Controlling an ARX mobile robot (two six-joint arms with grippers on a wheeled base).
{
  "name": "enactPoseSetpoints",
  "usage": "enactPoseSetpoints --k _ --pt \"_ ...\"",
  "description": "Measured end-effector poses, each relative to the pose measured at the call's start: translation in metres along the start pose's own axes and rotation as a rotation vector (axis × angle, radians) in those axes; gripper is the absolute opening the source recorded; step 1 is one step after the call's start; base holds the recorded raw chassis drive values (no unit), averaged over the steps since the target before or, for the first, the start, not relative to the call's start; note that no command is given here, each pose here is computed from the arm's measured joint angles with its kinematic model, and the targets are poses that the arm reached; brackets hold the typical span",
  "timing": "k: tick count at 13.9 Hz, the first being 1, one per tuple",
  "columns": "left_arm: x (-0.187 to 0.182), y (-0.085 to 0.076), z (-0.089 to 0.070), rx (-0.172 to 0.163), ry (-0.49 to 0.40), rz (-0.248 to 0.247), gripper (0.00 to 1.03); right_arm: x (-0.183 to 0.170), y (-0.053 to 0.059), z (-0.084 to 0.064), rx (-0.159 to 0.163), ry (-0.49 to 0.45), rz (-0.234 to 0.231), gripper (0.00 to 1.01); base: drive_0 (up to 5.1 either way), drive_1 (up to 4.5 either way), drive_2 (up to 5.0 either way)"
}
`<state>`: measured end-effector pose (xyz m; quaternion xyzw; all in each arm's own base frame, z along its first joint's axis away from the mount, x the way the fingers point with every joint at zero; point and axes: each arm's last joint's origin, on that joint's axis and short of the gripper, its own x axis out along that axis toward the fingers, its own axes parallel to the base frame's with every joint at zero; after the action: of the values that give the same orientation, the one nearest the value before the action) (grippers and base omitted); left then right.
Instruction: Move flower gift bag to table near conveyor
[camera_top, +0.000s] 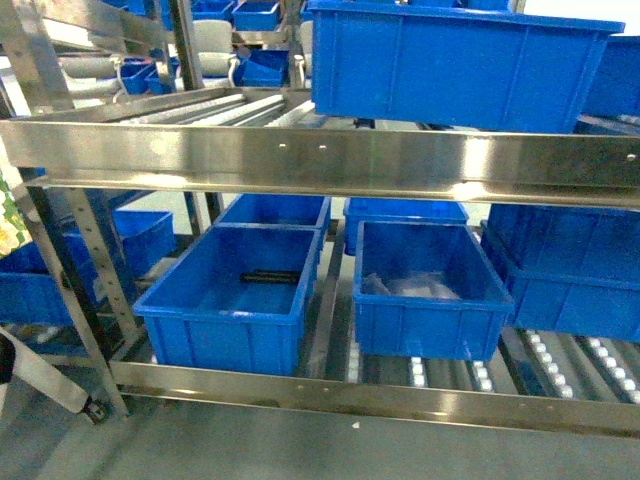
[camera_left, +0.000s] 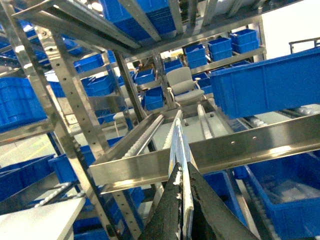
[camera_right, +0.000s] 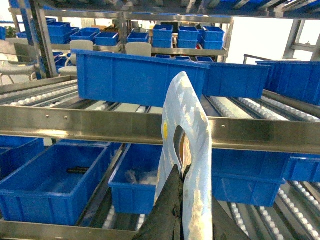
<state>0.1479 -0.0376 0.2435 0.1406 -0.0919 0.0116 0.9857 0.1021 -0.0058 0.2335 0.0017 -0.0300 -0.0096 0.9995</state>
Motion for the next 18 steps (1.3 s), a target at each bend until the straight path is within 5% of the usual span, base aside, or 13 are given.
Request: enactPoseSetpoints --k 18 --pt "0.0000 0.0000 0.0000 0.000 0.000 0.000 0.02 0.0004 -0.0001 -0.0005 0.000 0.005 0.000 0.02 -4.9 2.03 2.8"
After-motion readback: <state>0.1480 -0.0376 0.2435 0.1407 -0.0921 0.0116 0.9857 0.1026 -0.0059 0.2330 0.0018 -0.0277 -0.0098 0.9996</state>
